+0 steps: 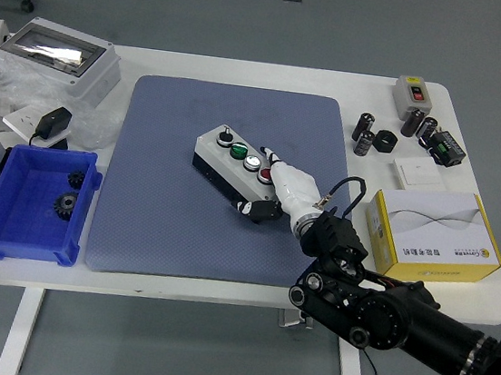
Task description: Pick up the button,place it on the desk,press the button,press the button
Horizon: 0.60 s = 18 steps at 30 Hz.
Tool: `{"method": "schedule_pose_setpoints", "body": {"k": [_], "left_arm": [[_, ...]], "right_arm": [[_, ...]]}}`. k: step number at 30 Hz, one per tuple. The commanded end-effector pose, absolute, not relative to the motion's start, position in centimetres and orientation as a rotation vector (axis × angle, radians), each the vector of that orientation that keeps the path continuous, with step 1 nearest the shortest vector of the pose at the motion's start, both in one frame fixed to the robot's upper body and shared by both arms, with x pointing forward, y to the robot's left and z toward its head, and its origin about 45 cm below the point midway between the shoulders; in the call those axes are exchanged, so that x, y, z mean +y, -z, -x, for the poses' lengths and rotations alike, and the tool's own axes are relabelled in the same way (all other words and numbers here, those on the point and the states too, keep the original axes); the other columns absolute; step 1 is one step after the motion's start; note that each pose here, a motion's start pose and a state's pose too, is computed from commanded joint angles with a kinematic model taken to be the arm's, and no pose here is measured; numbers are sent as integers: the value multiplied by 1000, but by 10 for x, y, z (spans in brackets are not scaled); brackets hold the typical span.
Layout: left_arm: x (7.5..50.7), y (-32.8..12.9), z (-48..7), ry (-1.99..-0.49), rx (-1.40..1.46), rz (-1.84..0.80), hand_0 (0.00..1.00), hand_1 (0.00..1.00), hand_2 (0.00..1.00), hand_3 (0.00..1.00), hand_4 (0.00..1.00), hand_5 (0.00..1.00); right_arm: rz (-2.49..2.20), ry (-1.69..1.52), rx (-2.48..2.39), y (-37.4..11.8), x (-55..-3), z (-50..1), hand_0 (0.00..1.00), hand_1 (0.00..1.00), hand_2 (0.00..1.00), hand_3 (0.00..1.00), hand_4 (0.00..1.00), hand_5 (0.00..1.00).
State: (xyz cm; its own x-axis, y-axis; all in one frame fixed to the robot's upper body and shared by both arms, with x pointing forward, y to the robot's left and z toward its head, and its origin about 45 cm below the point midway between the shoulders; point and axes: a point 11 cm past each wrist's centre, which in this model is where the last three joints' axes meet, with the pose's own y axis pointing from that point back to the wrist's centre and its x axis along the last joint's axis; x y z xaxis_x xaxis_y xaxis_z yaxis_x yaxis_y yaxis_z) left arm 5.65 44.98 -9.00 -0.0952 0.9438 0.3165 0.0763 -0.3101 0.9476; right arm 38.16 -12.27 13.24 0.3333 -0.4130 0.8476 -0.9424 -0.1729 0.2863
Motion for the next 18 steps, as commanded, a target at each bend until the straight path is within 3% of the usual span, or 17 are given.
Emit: {"method": "schedule_pose_setpoints", "body": {"k": [1, 7, 8, 13, 14, 18], "left_arm": [[450, 90, -56, -1497, 1165, -1437, 658, 534, 502, 604, 293, 2], [450, 91, -56, -1497, 1157, -1430, 658, 534, 502, 604, 293, 2], [450, 91, -56, -1497, 1156, -1430, 658, 534, 502, 604, 295, 2], [449, 91, -56, -1500, 1150, -1424, 658, 534, 502, 604, 295, 2], [449, 91, -56, -1501, 1149, -1423, 658, 535, 503, 602, 296, 2], [449, 92, -56, -1506, 1143, -1418, 658, 535, 503, 602, 296, 2]], "right_arm": [[-1749, -787, -1215, -133, -123, -382, 235, 411, 469, 940, 723, 154], [-1735, -817, -1222, -135, -123, -383, 235, 411, 469, 940, 723, 154], [-1733, -821, -1223, -135, -123, -383, 154, 313, 371, 579, 323, 117], [-1734, -853, -1238, -139, -123, -384, 154, 313, 371, 579, 323, 117], [-1736, -858, -1241, -139, -123, -384, 106, 259, 318, 372, 110, 2], [-1738, -875, -1252, -140, -124, -384, 106, 259, 318, 372, 110, 2]]}}
